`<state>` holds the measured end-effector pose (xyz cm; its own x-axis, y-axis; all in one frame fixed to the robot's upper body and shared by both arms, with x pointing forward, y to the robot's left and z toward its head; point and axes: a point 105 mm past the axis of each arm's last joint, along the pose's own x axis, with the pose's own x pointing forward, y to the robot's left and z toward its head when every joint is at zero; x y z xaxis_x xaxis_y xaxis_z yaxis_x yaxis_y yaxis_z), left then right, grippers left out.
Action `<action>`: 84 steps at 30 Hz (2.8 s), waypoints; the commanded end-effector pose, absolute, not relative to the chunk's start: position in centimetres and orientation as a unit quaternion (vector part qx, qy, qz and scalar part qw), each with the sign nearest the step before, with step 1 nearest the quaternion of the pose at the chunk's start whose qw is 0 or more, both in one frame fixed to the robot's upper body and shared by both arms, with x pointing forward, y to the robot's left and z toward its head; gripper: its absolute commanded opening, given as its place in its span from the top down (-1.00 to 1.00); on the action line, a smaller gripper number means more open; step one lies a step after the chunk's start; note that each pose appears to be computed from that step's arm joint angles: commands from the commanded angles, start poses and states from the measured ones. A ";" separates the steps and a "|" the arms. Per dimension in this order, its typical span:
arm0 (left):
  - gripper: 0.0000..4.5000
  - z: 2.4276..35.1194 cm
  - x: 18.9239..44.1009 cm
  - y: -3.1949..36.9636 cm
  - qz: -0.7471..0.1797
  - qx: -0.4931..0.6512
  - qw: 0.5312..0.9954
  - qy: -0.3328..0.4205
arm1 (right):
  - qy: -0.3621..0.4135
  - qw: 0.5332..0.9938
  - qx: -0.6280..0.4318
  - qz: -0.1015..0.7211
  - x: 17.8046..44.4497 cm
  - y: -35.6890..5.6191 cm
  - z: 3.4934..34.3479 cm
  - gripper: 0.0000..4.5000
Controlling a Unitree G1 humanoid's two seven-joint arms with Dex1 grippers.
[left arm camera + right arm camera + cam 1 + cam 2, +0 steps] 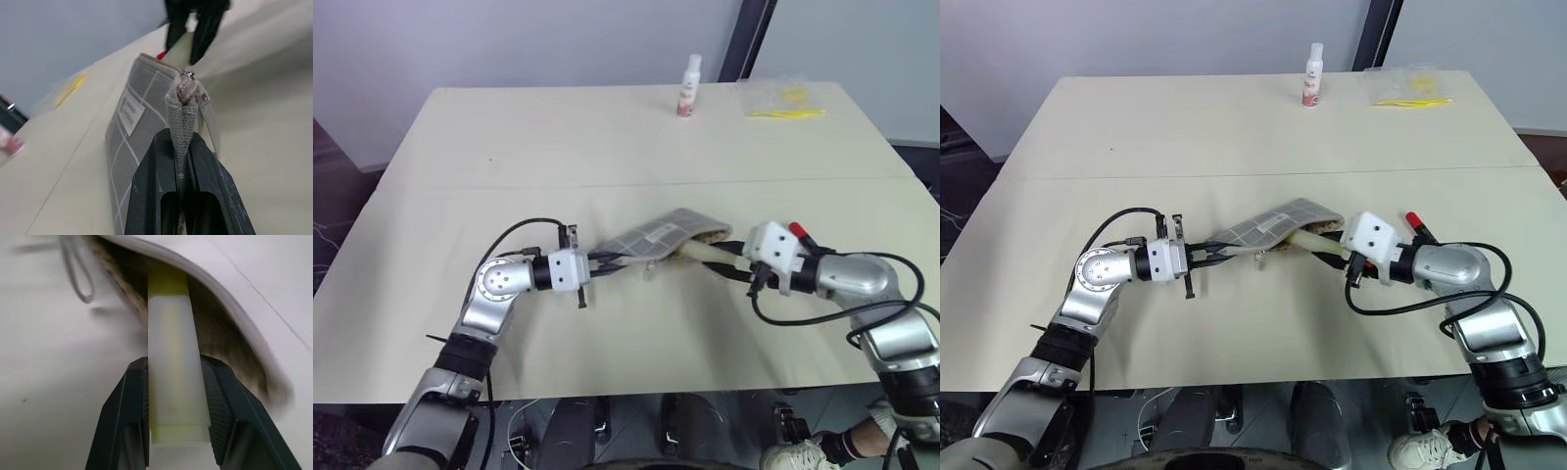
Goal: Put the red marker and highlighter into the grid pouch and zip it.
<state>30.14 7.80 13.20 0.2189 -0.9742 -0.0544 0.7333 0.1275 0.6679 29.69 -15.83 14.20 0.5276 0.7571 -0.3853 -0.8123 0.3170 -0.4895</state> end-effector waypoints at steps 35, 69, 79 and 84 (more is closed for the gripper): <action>1.00 13.4 31.0 7.1 -0.580 0.220 0.751 -0.223 | 0.124 0.976 -0.134 0.120 28.1 -32.6 14.7 -0.95; 1.00 14.1 30.9 6.3 -0.599 0.233 0.729 -0.235 | 0.102 0.866 -0.297 0.390 25.9 -23.9 15.2 0.82; 1.00 15.0 30.2 4.5 -0.620 0.244 0.704 -0.248 | 0.055 0.758 -0.477 0.441 28.6 -20.1 15.5 0.82; 1.00 15.2 30.2 4.2 -0.624 0.243 0.699 -0.250 | -0.002 0.723 -0.502 0.475 29.5 -16.3 16.3 0.82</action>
